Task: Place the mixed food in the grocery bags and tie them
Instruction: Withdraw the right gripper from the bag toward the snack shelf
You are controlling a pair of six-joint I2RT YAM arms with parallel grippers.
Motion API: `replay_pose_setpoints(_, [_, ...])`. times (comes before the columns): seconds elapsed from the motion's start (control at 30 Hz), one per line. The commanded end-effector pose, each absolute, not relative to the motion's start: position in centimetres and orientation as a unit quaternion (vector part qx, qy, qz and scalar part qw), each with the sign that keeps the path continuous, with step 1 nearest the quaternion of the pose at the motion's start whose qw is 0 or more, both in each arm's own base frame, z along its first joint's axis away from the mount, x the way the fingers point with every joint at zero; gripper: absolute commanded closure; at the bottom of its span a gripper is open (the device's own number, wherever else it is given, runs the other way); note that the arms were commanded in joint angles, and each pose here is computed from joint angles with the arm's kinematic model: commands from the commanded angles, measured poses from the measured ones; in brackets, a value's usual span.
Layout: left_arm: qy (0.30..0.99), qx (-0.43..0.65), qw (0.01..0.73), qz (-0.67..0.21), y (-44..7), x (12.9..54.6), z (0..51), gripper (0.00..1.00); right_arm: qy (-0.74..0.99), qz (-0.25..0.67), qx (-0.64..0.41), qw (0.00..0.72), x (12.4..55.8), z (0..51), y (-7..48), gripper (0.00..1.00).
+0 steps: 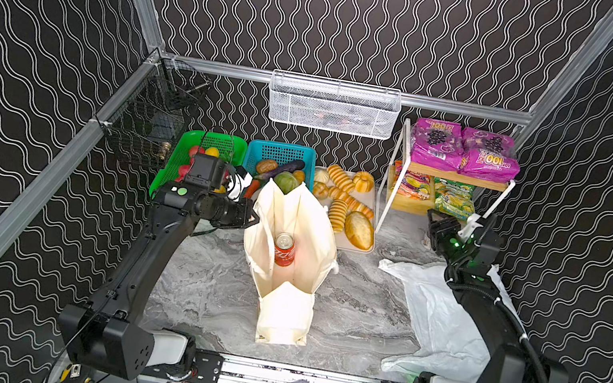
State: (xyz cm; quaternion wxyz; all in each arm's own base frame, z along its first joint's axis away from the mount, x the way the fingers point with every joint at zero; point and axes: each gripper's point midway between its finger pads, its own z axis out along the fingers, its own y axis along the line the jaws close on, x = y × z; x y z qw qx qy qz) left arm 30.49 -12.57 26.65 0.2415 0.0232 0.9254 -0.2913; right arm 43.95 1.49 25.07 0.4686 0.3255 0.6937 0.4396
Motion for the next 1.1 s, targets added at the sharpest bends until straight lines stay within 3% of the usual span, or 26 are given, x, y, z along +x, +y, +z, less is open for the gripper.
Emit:
replay_pose_setpoints(0.0, [0.925, 0.036, 0.243, -0.291, -12.6, 30.2, 26.8, 0.87, 0.653, 0.498, 0.323, 0.47, 45.8, 27.0, 1.7, 0.47])
replay_pose_setpoints(0.37, [0.926, 0.039, 0.241, -0.289, -12.6, 30.2, 26.7, 0.87, 0.632, 0.508, 0.362, 0.46, 50.5, 25.3, 0.7, 0.54])
replay_pose_setpoints(1.07, [0.927, 0.039, 0.241, -0.285, -12.5, 30.5, 27.0, 0.87, 0.659, 0.444, 0.422, 0.436, 54.6, 20.2, 0.2, 0.52])
